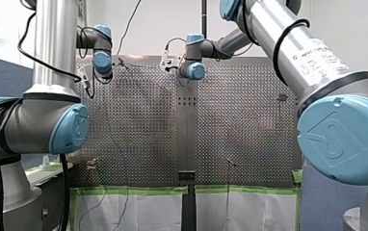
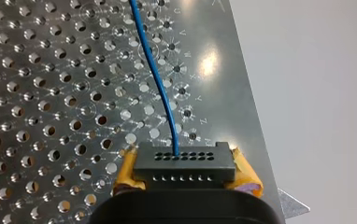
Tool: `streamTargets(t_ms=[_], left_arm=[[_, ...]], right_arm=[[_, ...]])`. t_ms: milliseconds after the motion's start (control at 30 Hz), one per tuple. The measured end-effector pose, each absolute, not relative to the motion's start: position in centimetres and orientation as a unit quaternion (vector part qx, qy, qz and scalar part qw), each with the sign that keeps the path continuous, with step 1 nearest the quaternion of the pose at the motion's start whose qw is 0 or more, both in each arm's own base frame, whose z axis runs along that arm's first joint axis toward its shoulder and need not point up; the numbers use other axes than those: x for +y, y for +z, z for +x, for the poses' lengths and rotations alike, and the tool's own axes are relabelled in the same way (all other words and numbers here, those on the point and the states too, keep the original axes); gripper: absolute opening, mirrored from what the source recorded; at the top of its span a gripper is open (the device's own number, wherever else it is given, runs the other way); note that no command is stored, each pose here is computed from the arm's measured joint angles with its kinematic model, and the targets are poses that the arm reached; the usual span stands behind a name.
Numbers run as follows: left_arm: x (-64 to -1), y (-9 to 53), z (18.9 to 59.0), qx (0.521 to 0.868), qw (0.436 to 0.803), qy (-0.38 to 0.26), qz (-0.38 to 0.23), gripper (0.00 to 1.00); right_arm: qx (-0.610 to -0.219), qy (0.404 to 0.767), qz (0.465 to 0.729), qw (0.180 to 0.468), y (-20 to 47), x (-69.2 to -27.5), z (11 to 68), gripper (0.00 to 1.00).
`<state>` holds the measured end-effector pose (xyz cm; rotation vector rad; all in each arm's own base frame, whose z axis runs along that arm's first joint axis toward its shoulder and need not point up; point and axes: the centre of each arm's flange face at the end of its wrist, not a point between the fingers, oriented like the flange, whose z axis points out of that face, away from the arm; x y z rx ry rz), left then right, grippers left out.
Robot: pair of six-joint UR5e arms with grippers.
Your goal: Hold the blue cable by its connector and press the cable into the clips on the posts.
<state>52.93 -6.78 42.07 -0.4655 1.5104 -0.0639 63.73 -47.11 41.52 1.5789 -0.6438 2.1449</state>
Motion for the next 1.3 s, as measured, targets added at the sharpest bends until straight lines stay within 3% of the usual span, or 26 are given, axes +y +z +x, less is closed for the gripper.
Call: streamTargets(t_ms=[700, 1300], left_arm=[[-8.8, 40.5, 43.3, 0.746, 0.635, -0.079, -0.182, 1.0], [-9.7, 47.3, 40.7, 0.696, 0.708, -0.059, -0.099, 1.0]], right_arm=[[-0.232, 0.765, 0.566, 0.201, 41.4, -47.3, 63.5, 0.02], [-0.234, 0.762, 0.57, 0.2, 41.3, -47.3, 63.4, 0.02]])
